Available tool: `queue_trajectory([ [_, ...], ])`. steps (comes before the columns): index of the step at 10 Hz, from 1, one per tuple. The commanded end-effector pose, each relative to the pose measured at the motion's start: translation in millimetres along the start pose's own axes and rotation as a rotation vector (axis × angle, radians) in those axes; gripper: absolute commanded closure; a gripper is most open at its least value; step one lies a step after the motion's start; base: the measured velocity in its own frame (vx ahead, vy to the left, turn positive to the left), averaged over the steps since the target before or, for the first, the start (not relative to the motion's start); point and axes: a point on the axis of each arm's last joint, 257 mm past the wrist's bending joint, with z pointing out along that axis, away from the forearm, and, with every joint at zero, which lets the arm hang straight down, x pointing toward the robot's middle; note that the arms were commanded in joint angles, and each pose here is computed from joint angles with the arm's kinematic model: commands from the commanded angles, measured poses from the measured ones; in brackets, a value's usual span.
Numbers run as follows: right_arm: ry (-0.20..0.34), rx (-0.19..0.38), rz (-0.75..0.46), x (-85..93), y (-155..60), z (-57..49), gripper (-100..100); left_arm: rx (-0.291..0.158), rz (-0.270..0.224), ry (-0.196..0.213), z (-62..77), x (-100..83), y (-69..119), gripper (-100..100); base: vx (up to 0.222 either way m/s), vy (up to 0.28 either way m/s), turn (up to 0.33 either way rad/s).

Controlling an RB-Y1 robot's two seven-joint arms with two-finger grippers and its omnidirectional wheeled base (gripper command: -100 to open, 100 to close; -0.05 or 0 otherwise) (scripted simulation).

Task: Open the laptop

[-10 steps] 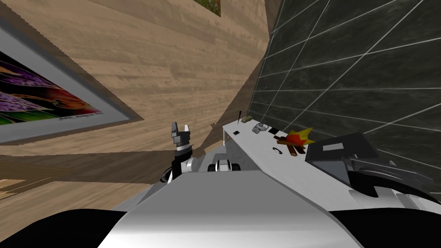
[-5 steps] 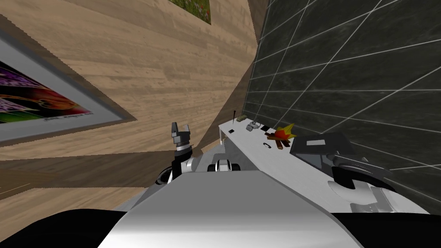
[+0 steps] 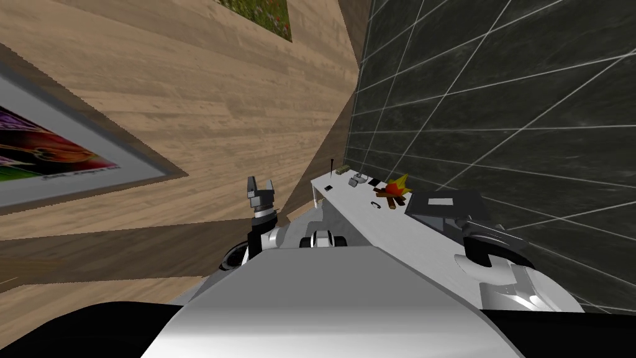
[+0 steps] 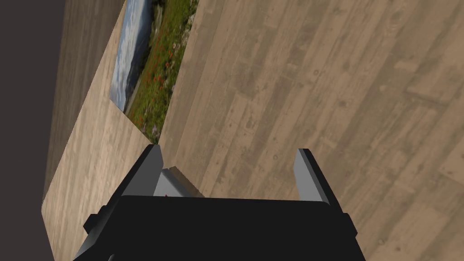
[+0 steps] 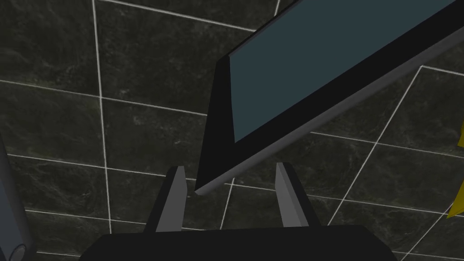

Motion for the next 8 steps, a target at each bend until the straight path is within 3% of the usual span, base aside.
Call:
queue_trajectory([
  [1, 0.012, -0.044, 0.116, 24.7, 30, -12.9, 100, 0.000, 0.000, 0.000, 0.0, 0.0, 0.0, 0, 0.006, -0.095, -0.128],
  [3, 0.013, -0.058, 0.156, 31.1, 40, -17.1, 100, 0.000, 0.000, 0.000, 0.0, 0.0, 0.0, 0, 0.003, -0.077, -0.073],
  [7, 0.015, -0.108, 0.316, 52.9, 80, -35.7, 100, 0.000, 0.000, 0.000, 0.0, 0.0, 0.0, 0, 0.008, -0.071, -0.112],
  [8, 0.011, -0.081, 0.289, 37.0, 59, -22.2, -100, 0.000, 0.000, 0.000, 0.0, 0.0, 0.0, 0, -0.030, -0.001, 0.056],
])
